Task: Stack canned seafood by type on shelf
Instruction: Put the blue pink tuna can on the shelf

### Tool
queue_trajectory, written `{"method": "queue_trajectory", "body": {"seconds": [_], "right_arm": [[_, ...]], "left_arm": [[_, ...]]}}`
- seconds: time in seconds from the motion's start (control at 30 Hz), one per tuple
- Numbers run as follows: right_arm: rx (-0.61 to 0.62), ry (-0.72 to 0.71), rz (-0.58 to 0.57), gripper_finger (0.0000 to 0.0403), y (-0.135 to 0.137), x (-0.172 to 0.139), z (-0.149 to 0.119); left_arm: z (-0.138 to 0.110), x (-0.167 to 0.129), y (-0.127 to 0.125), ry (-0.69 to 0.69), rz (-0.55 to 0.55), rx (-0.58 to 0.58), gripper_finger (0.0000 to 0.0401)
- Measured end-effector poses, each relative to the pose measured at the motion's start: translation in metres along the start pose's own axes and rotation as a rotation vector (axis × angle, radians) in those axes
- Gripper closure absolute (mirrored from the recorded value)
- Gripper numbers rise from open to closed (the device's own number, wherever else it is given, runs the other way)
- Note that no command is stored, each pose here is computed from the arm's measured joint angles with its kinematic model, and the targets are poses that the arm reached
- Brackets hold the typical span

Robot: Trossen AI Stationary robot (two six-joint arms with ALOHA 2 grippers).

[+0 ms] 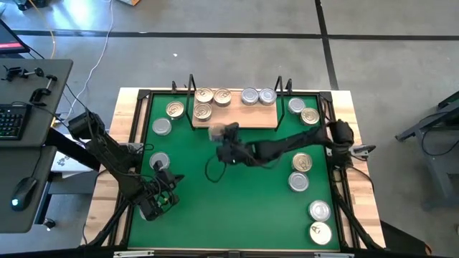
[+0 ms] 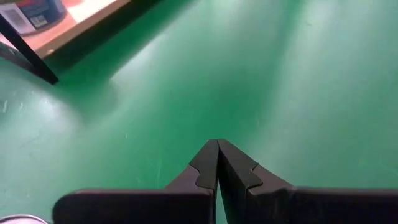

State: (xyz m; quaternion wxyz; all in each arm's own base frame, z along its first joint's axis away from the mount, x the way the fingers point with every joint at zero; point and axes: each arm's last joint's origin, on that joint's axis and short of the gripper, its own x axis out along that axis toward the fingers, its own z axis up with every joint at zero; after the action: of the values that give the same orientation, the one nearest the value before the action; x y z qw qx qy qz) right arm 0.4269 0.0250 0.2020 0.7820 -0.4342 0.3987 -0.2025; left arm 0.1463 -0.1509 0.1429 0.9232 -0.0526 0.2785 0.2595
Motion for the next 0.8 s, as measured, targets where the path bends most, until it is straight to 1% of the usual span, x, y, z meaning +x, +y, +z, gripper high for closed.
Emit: {"method": "queue_trajectory", "body": {"seconds": [0.17, 0.3, 0.4, 0.47, 0.63, 0.73, 0.8], "right_arm": [[0.031, 0.089, -0.006, 0.0219, -0.013, 0.04, -0.024], [0.058, 0.126, -0.004, 0.0219, -0.022, 0.059, -0.039], [0.066, 0.134, 0.031, 0.0219, -0.025, 0.067, -0.047], [0.099, 0.116, 0.062, 0.0215, -0.027, 0.072, -0.051], [0.143, 0.125, 0.08, 0.0172, -0.027, 0.078, -0.056], [0.144, 0.095, 0.118, 0.0158, -0.025, 0.078, -0.054], [0.166, 0.063, 0.13, 0.0152, -0.026, 0.078, -0.052]], "left_arm": [[0.0, 0.0, 0.0, -0.012, 0.002, -0.001, 0.0401], [0.0, 0.0, 0.0, -0.013, 0.002, 0.0, 0.0401], [0.0, 0.0, 0.0, -0.014, 0.003, 0.0, 0.0401], [0.0, 0.0, 0.0, -0.014, 0.003, 0.0, 0.0401], [0.0, 0.0, 0.0, -0.014, 0.002, -0.002, 0.0401], [0.0, 0.0, 0.0, -0.014, 0.001, -0.002, 0.0401], [0.0, 0.0, 0.0, -0.014, 0.001, -0.002, 0.0401]]}}
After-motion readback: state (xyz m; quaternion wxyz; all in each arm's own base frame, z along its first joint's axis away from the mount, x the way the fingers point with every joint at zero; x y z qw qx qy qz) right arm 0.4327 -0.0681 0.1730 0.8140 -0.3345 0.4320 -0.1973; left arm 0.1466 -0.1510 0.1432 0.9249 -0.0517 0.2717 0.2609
